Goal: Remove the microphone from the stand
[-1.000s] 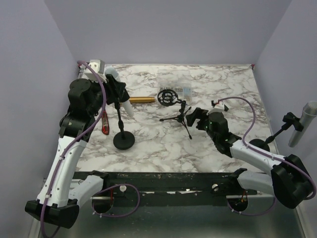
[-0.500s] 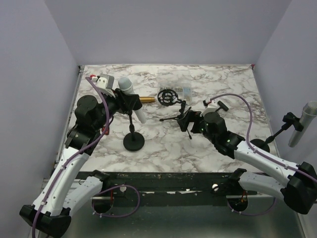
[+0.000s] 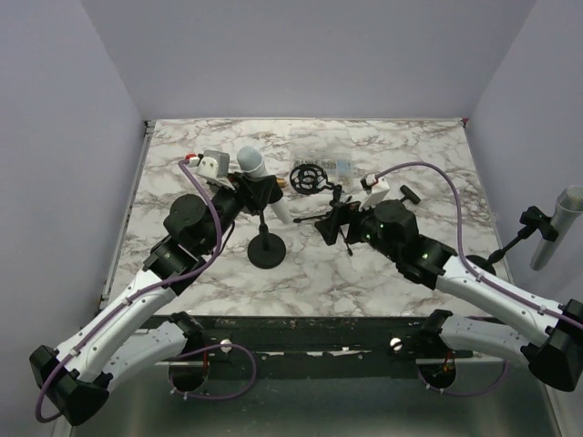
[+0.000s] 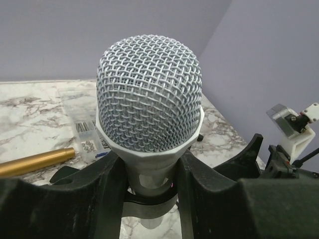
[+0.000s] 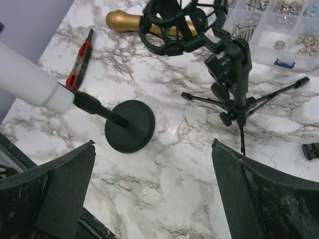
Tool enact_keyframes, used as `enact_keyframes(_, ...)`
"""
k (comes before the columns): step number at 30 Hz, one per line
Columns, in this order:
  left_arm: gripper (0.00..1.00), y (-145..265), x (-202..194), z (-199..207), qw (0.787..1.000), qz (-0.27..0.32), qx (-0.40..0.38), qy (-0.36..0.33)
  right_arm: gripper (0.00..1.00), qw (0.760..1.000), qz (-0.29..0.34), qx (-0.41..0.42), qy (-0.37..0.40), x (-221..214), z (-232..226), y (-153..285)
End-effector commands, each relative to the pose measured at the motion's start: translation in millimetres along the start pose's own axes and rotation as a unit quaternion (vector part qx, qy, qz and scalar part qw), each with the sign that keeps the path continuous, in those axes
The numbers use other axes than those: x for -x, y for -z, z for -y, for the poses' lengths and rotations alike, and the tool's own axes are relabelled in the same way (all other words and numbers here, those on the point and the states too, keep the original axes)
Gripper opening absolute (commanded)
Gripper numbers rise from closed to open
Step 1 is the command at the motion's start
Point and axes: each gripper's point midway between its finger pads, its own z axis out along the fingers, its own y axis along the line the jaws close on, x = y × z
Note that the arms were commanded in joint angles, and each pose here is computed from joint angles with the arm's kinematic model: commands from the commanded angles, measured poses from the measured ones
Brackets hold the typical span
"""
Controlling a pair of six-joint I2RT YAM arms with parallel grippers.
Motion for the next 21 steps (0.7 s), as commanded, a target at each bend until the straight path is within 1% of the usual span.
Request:
enact_keyframes(1,0.22,-1.9,21.7,8.8,0.998,0.060,0.024,0.003,1.00,0.999,-0.005,0.041,0.036,9.4,-16.8,10.8)
enact_keyframes(2,0.37,-1.3,18.1,10.1,0.998,0.054,0.022,0.002,1.00,0.998,-0.007,0.046,0.038,9.4,-18.7,11.2)
enact_keyframes(4,0.59,1.8,11.5,11.5,0.999,0.041,0.018,0.006,1.00,0.997,-0.014,0.060,0.043,8.3,-24.4,11.1)
enact_keyframes(7,0.78,9.9,3.2,11.2,1.000,0.017,0.013,-0.003,1.00,0.994,-0.024,0.091,0.047,7.4,-36.5,11.1)
enact_keyframes(8,0.84,13.5,2.6,11.2,1.000,0.014,0.011,-0.009,1.00,0.994,-0.024,0.096,0.048,8.8,-39.5,11.1)
enact_keyframes(9,0.92,17.0,0.9,11.7,1.000,0.007,0.007,-0.015,1.00,0.994,-0.024,0.097,0.049,10.4,-40.9,10.6)
enact_keyframes(10,0.98,20.9,-2.1,10.1,1.000,-0.007,0.009,-0.025,1.00,0.994,-0.023,0.099,0.050,13.2,-43.1,10.1)
enact_keyframes(14,0.99,38.9,-3.1,10.5,0.996,-0.052,0.003,-0.067,1.00,0.990,-0.026,0.122,0.066,24.8,-57.5,11.8)
enact_keyframes(17,0.99,56.7,-2.8,2.5,0.993,-0.072,0.014,-0.095,1.00,0.987,-0.026,0.135,0.085,40.7,-69.5,10.2)
enact_keyframes(21,0.98,83.6,-4.7,-26.6,0.987,-0.084,0.076,-0.115,1.00,0.983,-0.018,0.150,0.102,68.0,-88.5,5.3)
